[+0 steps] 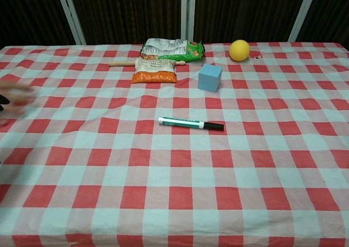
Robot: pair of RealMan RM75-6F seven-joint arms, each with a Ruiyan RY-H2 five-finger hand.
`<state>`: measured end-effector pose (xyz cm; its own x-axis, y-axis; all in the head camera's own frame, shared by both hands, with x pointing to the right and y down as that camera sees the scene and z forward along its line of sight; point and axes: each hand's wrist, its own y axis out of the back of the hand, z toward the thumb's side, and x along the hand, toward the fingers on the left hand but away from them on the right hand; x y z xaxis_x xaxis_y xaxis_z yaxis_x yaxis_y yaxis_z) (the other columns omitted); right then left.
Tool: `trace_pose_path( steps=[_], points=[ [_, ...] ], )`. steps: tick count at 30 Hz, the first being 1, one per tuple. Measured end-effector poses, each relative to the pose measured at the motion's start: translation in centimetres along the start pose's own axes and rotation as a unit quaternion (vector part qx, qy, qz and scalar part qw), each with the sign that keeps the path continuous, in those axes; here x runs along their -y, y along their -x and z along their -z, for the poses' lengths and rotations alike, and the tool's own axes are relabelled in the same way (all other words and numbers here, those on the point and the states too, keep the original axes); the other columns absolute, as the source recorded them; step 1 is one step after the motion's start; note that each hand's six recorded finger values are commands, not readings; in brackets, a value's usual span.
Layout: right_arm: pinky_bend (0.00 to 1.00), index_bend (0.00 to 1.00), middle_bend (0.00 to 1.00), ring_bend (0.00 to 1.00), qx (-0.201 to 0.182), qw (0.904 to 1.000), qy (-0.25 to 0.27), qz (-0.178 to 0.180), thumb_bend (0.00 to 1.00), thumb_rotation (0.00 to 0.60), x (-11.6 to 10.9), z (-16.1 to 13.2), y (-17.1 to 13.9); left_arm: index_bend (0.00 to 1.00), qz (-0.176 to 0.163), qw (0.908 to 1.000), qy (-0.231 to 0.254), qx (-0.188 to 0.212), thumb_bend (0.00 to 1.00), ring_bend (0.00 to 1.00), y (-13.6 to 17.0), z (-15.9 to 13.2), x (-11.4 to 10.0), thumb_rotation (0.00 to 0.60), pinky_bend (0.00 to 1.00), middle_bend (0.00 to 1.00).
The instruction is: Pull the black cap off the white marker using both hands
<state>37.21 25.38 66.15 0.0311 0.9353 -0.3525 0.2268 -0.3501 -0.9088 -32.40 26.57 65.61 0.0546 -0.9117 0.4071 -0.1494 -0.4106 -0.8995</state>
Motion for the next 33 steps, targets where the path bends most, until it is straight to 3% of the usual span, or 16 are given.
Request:
trace_pose_path(
  steps=[15, 20, 25, 28, 31, 33],
  points=[
    [0.0, 0.21, 0.24, 0.0, 0.001, 1.0, 0.004, 0.005, 0.17, 0.6, -0.3, -0.2, 0.2, 0.25, -0.003, 0.9998, -0.007, 0.018, 0.11, 0.16, -1.3, -1.1, -0.6, 0.6, 0.2, 0.26],
    [0.0, 0.21, 0.24, 0.0, -0.006, 1.0, -0.001, 0.005, 0.17, 0.6, -0.4, -0.5, 0.3, 0.25, -0.003, 0.9989, -0.021, 0.043, 0.12, 0.16, -3.0, -2.9, -1.5, 0.6, 0.24, 0.26],
    [0.0, 0.21, 0.24, 0.0, -0.013, 0.9998, -0.006, 0.013, 0.17, 0.6, -1.1, -0.9, 0.7, 0.25, -0.005, 0.9964, -0.033, 0.077, 0.12, 0.22, -5.9, -5.7, -2.7, 0.6, 0.32, 0.28],
    [0.0, 0.21, 0.24, 0.0, -0.019, 0.9996, -0.009, 0.018, 0.17, 0.6, -1.4, -1.3, 1.0, 0.28, -0.003, 0.9942, -0.04, 0.099, 0.13, 0.31, -7.8, -7.8, -3.1, 0.6, 0.42, 0.3],
    [0.0, 0.21, 0.24, 0.0, -0.023, 0.9996, -0.009, 0.016, 0.17, 0.6, -1.3, -1.7, 1.4, 0.37, 0.001, 0.9913, -0.049, 0.123, 0.16, 0.63, -9.8, -10.4, -3.2, 0.6, 0.64, 0.46],
    [0.0, 0.21, 0.24, 0.0, -0.025, 0.9996, -0.008, 0.011, 0.17, 0.6, -1.0, -2.0, 1.5, 0.41, 0.012, 0.9902, -0.051, 0.13, 0.18, 0.76, -10.7, -11.6, -2.9, 0.6, 0.74, 0.5]
  ],
)
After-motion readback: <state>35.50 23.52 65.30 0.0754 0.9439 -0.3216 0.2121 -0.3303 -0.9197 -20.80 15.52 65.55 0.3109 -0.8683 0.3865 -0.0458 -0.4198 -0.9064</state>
